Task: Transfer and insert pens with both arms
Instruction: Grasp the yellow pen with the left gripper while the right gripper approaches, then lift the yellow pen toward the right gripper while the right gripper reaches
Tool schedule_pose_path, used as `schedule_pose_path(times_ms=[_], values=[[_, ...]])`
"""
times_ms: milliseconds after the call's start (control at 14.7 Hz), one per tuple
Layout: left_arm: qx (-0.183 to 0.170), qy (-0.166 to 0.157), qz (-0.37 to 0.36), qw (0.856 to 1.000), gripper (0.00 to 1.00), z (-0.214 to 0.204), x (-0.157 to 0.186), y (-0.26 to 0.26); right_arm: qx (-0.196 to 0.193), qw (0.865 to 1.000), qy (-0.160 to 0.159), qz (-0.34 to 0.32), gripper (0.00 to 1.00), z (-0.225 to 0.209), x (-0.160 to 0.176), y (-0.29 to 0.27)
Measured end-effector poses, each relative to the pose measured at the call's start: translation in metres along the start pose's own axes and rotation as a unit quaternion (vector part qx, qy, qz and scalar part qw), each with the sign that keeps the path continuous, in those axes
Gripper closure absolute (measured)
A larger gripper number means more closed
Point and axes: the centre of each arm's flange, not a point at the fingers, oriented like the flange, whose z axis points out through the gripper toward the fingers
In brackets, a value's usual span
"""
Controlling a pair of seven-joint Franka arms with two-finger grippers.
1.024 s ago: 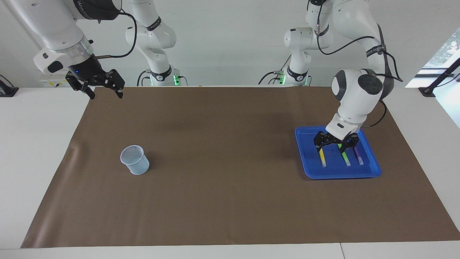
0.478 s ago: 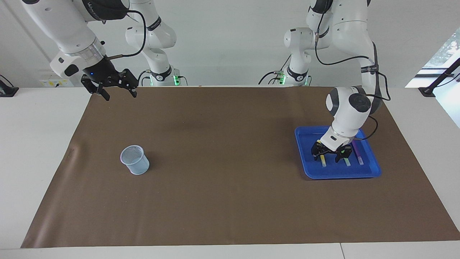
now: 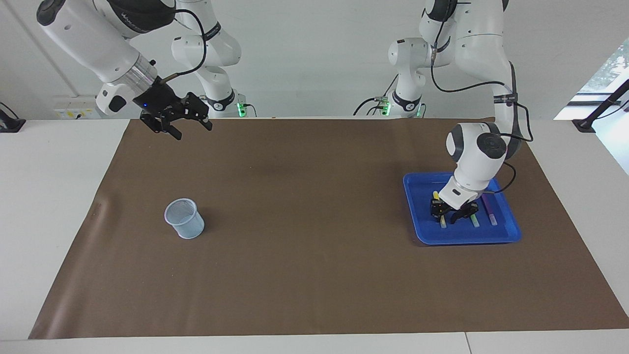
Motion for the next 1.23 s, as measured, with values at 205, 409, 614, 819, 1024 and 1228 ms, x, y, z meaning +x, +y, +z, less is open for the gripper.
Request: schedule_pose_path(times_ms=[205,409,614,819,1024,1228], values=[[0.001,-0.001,-0.001,1.000,0.82,-0.002,-0.001,-0.001,0.031,0.999,0.005,0.014,0.00,0.009,-0.008,0.005],[0.001,-0.005,-0.002,1.000,0.82,-0.005,-0.002,-0.001,0.050,0.999,0.007,0.019,0.00,0.010,-0.012,0.004],[0.003,-0.013,-0.010,1.000,0.82,-0.033,-0.003,-0.004,0.079,0.996,0.002,0.033,0.00,0.016,-0.014,0.004],[0.008,-0.023,-0.070,0.997,0.82,-0.089,0.001,-0.007,0.095,0.994,-0.003,0.057,0.00,0.019,-0.018,0.003],[0.011,-0.025,-0.145,0.989,0.82,-0.127,0.002,-0.001,0.116,0.990,-0.006,0.074,0.00,0.022,-0.022,0.001],[-0.001,-0.021,-0.254,0.967,0.82,-0.141,0.005,0.027,0.140,0.986,0.001,0.086,0.00,0.030,-0.027,0.002]])
